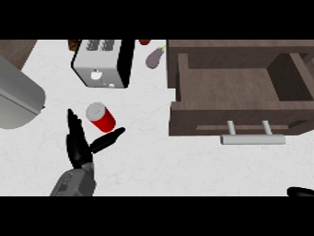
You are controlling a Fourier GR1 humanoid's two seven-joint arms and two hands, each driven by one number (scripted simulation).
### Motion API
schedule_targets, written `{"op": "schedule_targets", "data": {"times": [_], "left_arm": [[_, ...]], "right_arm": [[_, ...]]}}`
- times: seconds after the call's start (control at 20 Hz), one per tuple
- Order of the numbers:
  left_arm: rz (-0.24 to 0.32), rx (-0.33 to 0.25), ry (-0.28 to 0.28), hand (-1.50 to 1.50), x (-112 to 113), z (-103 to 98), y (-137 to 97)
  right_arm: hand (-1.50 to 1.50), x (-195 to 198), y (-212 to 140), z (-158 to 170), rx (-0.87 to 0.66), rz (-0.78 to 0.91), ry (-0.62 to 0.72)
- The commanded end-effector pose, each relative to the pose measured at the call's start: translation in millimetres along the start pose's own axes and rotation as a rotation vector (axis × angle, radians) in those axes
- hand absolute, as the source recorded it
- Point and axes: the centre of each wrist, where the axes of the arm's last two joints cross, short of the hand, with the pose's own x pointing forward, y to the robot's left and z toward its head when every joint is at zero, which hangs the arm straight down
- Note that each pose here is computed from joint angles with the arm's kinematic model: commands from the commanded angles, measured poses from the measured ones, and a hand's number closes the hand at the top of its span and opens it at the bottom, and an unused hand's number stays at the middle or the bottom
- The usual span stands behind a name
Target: Pick up the can, place it into the drawer and close the drawer
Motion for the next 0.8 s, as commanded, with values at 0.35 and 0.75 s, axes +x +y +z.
{"op": "schedule_targets", "data": {"times": [0.35, 0.75], "left_arm": [[0.017, 0.006, 0.001, -1.5, -37, -19, 8], [0.023, -0.086, -0.018, -1.5, -24, -49, 8]], "right_arm": [[-1.5, 11, -2, 3, -0.01, 0.012, 0.003], [-1.5, 10, -6, 0, -0.004, 0.007, -0.018]]}}
